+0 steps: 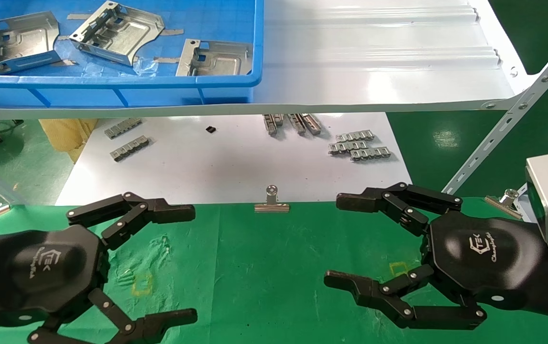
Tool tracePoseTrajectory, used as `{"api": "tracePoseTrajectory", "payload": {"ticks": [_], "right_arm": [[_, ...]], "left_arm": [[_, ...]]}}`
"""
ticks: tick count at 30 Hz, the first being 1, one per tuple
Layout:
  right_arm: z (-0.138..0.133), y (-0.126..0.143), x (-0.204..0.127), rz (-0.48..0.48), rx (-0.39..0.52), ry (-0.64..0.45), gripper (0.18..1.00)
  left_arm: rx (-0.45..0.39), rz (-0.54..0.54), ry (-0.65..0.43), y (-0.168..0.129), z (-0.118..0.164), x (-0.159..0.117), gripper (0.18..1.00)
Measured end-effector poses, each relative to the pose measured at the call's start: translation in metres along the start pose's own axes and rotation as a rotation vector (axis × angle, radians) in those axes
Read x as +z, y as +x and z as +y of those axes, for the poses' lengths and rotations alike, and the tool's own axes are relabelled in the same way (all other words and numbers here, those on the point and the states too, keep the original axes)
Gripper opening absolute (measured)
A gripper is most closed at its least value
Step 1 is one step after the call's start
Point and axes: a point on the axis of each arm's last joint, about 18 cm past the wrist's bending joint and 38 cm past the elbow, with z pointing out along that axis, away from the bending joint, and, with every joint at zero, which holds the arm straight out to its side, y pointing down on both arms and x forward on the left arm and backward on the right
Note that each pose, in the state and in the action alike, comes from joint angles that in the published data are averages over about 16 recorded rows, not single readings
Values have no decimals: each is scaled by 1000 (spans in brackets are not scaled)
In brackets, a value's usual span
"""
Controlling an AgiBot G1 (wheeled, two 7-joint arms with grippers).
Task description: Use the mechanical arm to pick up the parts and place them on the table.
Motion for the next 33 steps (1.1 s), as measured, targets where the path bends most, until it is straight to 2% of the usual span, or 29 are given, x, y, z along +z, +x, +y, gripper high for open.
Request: {"api": "tracePoseTrajectory", "payload": {"ticks": [4, 11, 20, 27, 33], "right_arm": [[0, 0, 0, 0, 0, 0, 796], [0, 0, 0, 0, 0, 0, 692], [0, 0, 0, 0, 0, 0, 470], [0, 0, 0, 0, 0, 0, 329], [0, 0, 0, 0, 0, 0, 252]], "left_arm": [[0, 0, 0, 0, 0, 0, 1000], [0, 0, 0, 0, 0, 0, 1000], [0, 0, 0, 0, 0, 0, 1000], [0, 0, 0, 0, 0, 0, 1000], [1, -5, 11, -5, -4, 4, 1000]]}}
